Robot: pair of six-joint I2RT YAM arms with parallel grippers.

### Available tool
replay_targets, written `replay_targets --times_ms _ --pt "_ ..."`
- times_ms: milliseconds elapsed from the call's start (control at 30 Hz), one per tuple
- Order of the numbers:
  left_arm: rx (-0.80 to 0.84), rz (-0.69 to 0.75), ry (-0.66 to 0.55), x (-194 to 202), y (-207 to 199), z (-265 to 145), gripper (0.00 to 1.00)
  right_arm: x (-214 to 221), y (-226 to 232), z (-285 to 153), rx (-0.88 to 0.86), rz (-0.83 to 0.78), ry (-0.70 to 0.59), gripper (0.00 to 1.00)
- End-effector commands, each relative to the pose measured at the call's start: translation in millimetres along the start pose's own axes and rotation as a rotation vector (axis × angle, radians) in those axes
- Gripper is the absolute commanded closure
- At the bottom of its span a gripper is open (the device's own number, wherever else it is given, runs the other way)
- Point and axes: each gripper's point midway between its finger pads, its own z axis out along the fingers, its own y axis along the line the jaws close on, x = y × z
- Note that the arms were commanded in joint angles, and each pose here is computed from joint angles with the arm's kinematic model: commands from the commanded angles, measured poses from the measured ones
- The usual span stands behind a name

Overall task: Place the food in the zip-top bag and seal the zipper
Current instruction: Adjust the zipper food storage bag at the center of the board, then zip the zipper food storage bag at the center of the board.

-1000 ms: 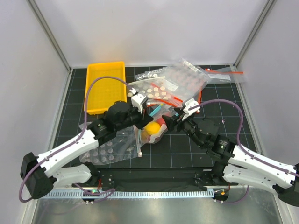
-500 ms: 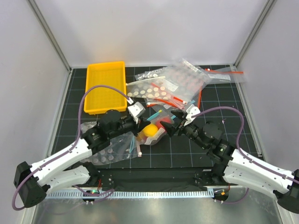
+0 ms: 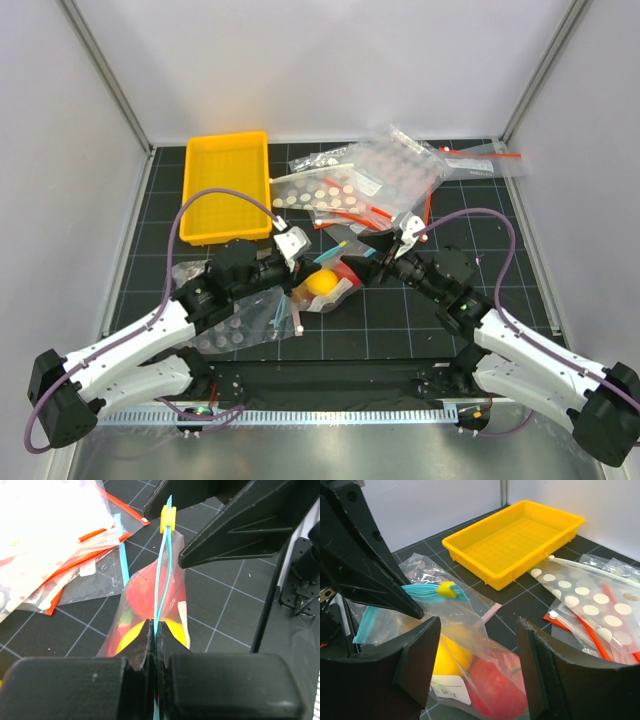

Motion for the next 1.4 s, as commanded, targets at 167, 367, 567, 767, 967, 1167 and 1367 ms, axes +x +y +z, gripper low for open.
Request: replay_targets --times_ms 167,367,567,767,967,1167,1367 --pt "0.059 0.045 -0.095 -28 -9 -3 1.00 -33 23 7 -0.129 -0.013 -0.080 0.73" --pt "0.050 0.042 -0.117 -35 -9 -4 0.57 -37 29 4 -0.151 0.006 -0.074 0.99" --pt "0.044 0.115 -0.202 -55 -9 -13 0.42 -43 39 -3 -0.196 0.001 -0.063 0.99" --pt "0.082 0.163 -0.247 -72 -15 -11 0.39 -41 51 -5 -0.246 -0.011 -0.040 0.99" --pt "0.134 0.170 -0.241 -79 -21 0 0.40 -36 62 -2 -0.274 -0.039 -0.006 0.99" --pt "0.173 0.168 -0.265 -86 -28 -2 0.44 -30 71 1 -0.295 -0.059 0.018 0.99" --pt "0.201 0.169 -0.273 -88 -33 -1 0.71 -28 73 2 -0.291 -0.065 0.026 0.99"
